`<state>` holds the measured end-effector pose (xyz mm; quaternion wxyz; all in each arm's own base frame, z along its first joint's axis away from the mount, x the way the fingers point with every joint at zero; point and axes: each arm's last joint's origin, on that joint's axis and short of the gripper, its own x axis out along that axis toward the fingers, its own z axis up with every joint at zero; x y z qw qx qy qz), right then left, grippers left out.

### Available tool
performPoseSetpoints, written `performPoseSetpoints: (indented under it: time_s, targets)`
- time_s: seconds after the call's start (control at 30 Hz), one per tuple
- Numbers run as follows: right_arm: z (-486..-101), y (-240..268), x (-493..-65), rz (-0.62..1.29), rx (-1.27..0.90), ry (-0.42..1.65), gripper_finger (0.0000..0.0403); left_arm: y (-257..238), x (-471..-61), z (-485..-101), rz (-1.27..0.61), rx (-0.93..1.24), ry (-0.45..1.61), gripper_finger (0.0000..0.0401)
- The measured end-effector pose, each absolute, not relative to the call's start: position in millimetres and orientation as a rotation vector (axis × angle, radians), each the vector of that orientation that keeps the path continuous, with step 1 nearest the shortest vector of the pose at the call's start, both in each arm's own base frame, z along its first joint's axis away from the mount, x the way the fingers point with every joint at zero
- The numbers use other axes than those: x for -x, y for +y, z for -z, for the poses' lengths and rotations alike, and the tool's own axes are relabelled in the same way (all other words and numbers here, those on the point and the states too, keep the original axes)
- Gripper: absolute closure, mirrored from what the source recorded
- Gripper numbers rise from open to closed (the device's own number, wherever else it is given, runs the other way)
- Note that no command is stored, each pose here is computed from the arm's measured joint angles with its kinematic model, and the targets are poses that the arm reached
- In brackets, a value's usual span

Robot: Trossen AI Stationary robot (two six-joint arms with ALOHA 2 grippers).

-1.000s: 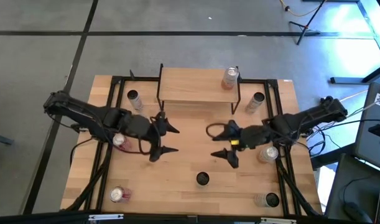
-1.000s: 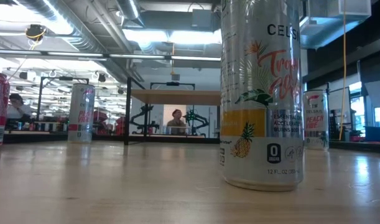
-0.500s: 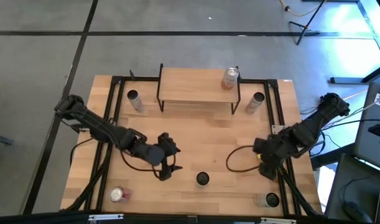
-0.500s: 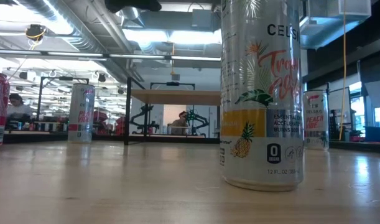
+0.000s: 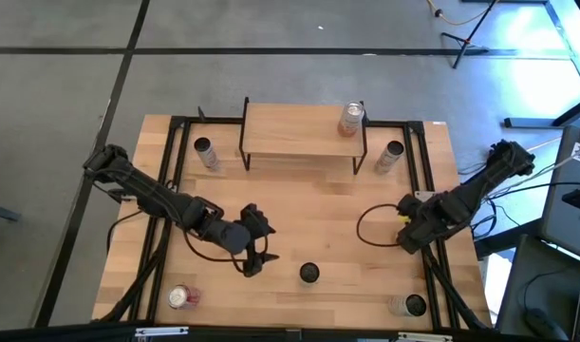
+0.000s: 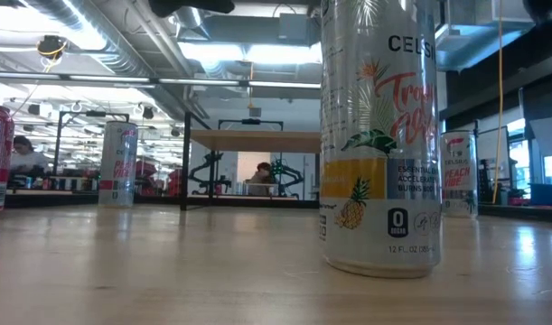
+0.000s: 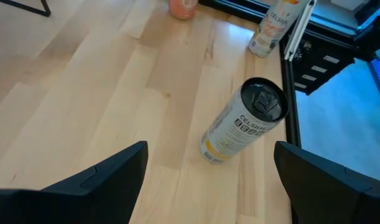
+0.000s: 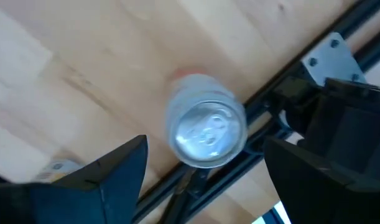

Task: Place canned beverage on shelf
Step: Put the orange white soda can aligned with the other orange white soda can on the shelf

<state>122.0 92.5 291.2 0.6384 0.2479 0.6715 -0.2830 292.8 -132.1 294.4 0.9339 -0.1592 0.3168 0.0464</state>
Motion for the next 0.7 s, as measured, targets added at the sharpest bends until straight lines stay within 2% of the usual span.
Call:
performPoseSetpoints:
  time_s: [0.17,0.7]
  targets:
    - [-274.5,90.6,-119.4,0.689,-0.544,1.589,0.0095,-130.6,-293.8,-294.4,-0.076,0.338,0.659,0.0058]
    - [-241.0,92.4,-120.1,0.663,-0.556,1.619,0.0095,-129.0,-295.2,-294.4,-0.021,0.345,0.681,0.0058]
